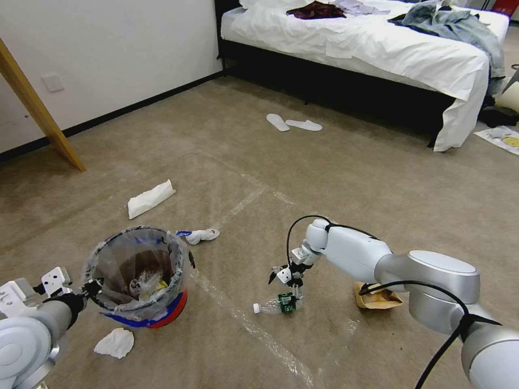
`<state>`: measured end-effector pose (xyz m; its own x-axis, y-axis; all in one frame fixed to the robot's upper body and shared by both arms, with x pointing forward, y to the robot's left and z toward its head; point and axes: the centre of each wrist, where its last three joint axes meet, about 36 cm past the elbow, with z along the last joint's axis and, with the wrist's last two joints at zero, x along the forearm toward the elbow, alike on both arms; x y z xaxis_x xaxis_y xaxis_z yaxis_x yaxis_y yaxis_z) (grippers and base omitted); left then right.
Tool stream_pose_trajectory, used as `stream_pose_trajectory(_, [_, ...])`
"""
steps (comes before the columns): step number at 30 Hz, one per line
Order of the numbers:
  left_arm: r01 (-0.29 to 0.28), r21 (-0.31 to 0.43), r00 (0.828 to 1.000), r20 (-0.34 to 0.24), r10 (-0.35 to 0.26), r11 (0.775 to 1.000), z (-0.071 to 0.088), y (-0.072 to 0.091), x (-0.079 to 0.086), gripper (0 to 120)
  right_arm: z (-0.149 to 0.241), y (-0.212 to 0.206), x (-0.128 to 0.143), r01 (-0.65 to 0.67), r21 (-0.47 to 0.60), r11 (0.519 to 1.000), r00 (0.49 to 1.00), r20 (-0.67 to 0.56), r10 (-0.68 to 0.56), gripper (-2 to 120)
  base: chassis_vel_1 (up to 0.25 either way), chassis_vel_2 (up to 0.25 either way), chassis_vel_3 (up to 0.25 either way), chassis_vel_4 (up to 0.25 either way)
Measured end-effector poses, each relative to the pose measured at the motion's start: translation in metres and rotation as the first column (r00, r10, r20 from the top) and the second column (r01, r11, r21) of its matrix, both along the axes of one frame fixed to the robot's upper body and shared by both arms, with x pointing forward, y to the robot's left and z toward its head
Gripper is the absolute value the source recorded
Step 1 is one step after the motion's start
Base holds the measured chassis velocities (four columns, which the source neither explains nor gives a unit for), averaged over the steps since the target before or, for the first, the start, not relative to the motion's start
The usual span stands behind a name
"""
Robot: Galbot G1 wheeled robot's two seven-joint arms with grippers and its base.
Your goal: Pick up the trash bin and place the garbage on the floor into it.
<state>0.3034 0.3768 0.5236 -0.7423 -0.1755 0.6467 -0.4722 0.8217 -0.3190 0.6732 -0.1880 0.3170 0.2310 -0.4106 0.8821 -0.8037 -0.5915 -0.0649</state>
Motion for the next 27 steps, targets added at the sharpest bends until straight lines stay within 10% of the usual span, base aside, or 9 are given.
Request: stream_pose_trajectory(27, [-0.009,-0.002,1.000,0.004,0.009,1.000,-0.004,0.000,0.000,0,-0.024,-0.002,-0.012,-0.032,-0.055,0.998,0.999,-0.016,0.031,96,0.000,0.000,0.000,0.000])
